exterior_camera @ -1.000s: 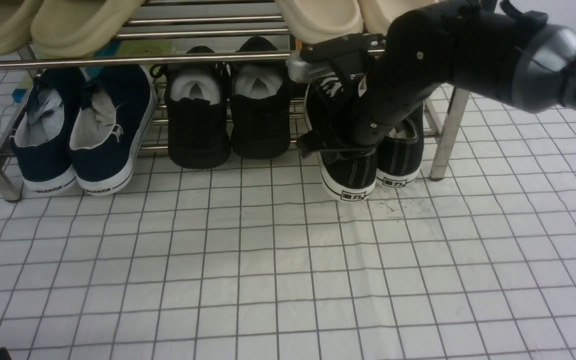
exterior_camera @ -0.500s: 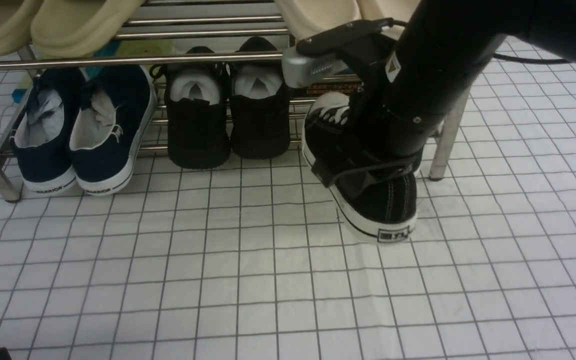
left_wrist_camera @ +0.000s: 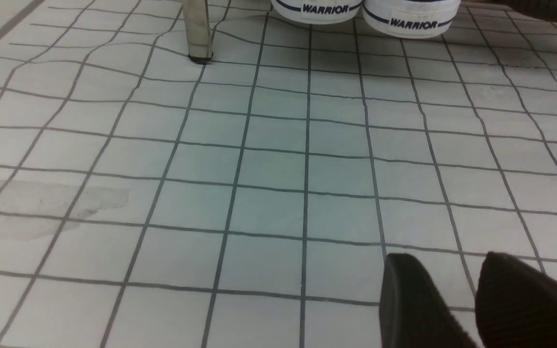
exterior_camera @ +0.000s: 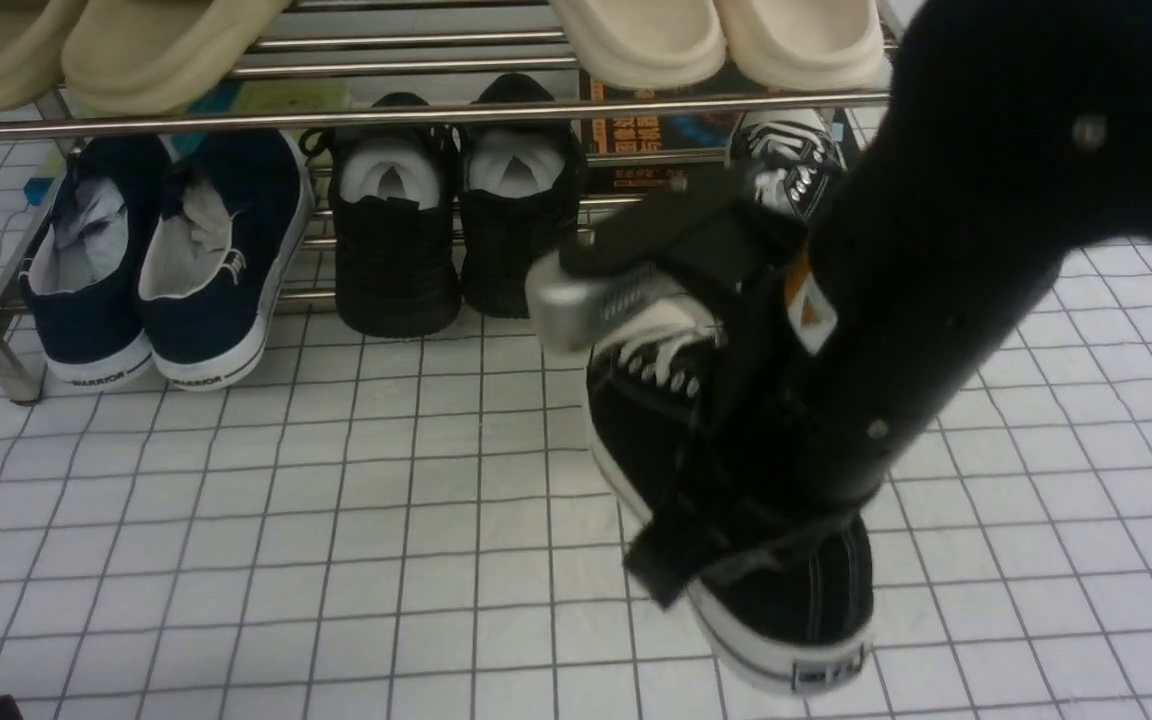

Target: Take the shoes off the shelf with your hand from the white checkered tablecloth.

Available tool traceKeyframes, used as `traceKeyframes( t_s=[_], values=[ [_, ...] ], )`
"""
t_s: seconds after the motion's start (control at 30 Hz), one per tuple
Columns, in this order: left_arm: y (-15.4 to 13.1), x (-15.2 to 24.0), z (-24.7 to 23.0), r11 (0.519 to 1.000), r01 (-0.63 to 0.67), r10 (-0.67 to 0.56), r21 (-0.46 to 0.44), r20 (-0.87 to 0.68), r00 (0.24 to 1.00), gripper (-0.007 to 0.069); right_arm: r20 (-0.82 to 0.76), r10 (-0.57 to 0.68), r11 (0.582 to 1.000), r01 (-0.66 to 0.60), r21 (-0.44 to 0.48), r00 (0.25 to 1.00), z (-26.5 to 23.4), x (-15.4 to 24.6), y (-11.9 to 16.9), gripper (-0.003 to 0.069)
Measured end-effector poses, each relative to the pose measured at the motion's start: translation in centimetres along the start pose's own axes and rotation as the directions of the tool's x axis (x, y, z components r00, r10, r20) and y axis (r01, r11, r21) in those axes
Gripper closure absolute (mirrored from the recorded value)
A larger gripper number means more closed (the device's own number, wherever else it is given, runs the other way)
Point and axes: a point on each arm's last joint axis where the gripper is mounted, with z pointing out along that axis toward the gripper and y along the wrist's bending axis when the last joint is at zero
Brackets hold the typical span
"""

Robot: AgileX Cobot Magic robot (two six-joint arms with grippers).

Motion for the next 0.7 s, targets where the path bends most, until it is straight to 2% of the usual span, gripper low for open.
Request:
traceKeyframes(
  t_s=[0.1,0.23,0.53,0.7],
  values=[
    [0.0,0.0,0.0,1.0,-0.001,0.001,0.0,0.0,1.0,0.0385,-0.011,0.035,0.999,-0.035,-0.006,0.999,1.8,0.8,0.5,0.0642],
    [0.0,0.0,0.0,1.0,-0.002,0.002,-0.001,0.0,1.0,0.0385,0.057,0.089,0.996,-0.09,0.009,0.994,4.2,0.6,0.0,0.0641],
    [0.0,0.0,0.0,1.0,-0.008,0.008,-0.003,0.0,1.0,0.0385,0.232,0.075,0.98,-0.115,0.165,0.97,8.3,-2.0,-1.7,0.0638],
    [0.0,0.0,0.0,1.0,-0.009,0.009,-0.003,0.001,1.0,0.0385,0.235,0.089,0.964,-0.144,0.224,0.968,10.5,-2.5,-2.3,0.0636]
  ],
)
